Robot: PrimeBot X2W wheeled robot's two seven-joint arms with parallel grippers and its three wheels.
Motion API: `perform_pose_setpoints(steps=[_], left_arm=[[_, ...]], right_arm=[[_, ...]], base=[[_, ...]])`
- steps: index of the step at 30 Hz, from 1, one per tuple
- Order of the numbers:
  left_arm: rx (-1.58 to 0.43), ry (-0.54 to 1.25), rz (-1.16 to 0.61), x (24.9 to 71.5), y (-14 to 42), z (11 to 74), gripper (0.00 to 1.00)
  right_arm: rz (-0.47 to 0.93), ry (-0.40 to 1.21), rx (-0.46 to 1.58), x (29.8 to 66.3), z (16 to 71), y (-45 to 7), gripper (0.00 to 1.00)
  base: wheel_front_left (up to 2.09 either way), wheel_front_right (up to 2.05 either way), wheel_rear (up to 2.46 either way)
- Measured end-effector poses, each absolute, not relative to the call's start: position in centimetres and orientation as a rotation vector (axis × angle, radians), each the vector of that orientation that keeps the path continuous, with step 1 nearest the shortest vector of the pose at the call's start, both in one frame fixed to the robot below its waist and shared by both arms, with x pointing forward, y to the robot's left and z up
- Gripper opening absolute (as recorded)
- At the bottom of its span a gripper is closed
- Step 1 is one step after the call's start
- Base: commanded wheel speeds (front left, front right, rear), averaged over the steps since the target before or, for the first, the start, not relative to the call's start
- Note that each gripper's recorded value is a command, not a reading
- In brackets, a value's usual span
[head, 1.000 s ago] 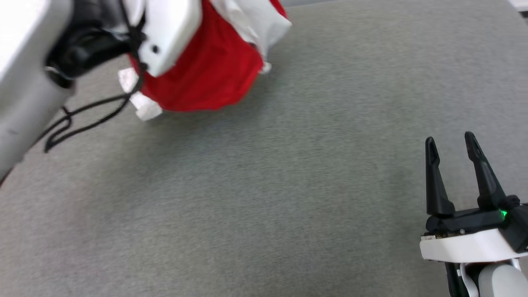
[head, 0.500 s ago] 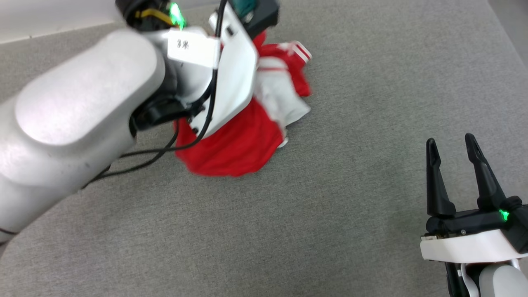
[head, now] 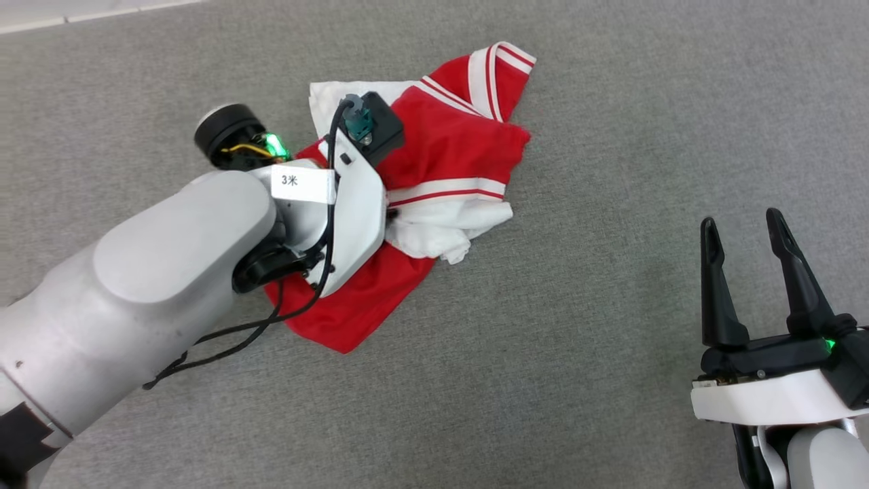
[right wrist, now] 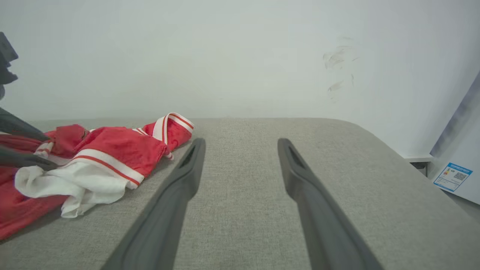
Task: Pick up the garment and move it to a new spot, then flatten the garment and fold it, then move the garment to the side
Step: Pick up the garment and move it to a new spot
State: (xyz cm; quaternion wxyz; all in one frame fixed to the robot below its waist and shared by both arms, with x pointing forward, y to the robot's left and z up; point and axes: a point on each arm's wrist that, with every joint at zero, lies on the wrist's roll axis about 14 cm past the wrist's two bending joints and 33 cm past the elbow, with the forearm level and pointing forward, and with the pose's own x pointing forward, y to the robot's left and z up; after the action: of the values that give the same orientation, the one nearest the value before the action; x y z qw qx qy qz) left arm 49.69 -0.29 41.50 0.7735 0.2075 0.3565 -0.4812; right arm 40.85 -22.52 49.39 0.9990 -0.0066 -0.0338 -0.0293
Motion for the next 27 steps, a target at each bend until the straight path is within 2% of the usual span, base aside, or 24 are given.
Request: perform_pose_setpoints(steps=[8,15,18,22,27], left_arm=[[0.283,0.300,-0.984,52.7,-1.8,51.7,1.00],[0.223,-0.052,-0.759,53.5,2.5,57.7,1.00],[0.187,-0.141,-0.625,53.2,5.3,58.8,1.00],[0.186,-0.165,-0.443,52.4,9.5,58.6,1.00],[0.164,-0.295,-0.283,49.9,12.2,61.3,1.00]], right_arm=[[-0.022,-0.096,-0.010,40.2,50.5,-21.2,1.00],[0.026,-0.129,-0.010,40.1,51.6,-19.6,1.00],[0.046,-0.144,-0.005,40.2,52.0,-19.0,1.00],[0.075,-0.166,0.004,40.5,52.7,-17.9,1.00],[0.117,-0.177,0.008,40.7,53.0,-16.5,1.00]], base=[[0.00,0.00,0.00],[0.00,0.00,0.00],[0.00,0.00,0.00],[0.00,0.00,0.00],[0.00,0.00,0.00]])
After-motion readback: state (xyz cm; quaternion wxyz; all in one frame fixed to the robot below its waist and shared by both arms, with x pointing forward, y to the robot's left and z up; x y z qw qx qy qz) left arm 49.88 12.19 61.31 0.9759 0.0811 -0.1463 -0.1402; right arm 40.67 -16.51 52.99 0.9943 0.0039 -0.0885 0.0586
